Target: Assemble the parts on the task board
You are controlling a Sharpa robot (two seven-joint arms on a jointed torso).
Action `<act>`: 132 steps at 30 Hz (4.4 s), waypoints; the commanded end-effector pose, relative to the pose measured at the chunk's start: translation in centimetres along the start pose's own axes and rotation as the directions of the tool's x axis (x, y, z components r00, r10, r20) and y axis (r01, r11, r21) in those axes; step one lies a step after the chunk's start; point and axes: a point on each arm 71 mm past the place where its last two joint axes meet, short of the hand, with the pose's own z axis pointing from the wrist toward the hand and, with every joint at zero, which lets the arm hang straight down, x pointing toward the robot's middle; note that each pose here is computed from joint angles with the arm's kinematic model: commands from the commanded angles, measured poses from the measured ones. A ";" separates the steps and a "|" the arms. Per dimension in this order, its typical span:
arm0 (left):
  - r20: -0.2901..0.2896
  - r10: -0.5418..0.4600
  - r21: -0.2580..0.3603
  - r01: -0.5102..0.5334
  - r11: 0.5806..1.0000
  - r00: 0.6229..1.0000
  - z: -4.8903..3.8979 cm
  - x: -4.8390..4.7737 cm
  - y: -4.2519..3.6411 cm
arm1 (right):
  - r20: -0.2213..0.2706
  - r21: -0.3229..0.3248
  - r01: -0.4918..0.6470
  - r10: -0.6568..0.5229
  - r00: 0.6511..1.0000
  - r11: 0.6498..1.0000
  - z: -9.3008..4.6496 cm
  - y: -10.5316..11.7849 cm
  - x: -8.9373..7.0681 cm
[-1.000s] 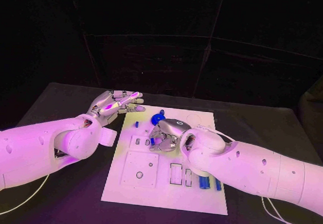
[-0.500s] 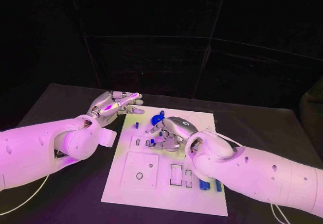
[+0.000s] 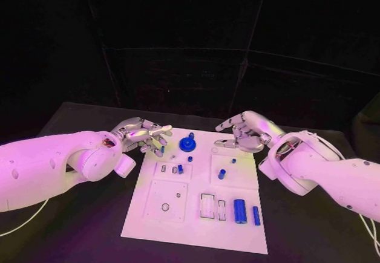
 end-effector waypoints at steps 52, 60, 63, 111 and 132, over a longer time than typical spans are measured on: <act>-0.439 0.686 -0.318 -0.815 0.484 0.580 6.75 7.03 -1.96 | -0.021 0.162 -0.028 0.032 0.999 0.986 0.3 -3.2 -2.2; -0.447 0.686 -0.315 -0.819 0.480 0.574 6.94 7.28 -2.02 | -0.027 0.162 -0.027 0.032 0.999 0.986 0.4 -3.2 -2.0; -0.449 0.686 -0.316 -0.819 0.478 0.573 7.04 7.31 -2.04 | -0.027 0.162 -0.027 0.032 0.999 0.986 0.5 -3.2 -2.0; -0.473 0.683 -0.307 -0.831 0.464 0.557 7.68 8.07 -2.08 | -0.043 0.159 -0.025 0.032 0.999 0.987 0.8 -3.0 -1.7; -0.404 0.679 -0.307 -0.790 0.530 0.613 6.85 7.34 -2.20 | -0.047 0.158 -0.024 0.032 0.998 0.987 0.8 -3.0 -1.6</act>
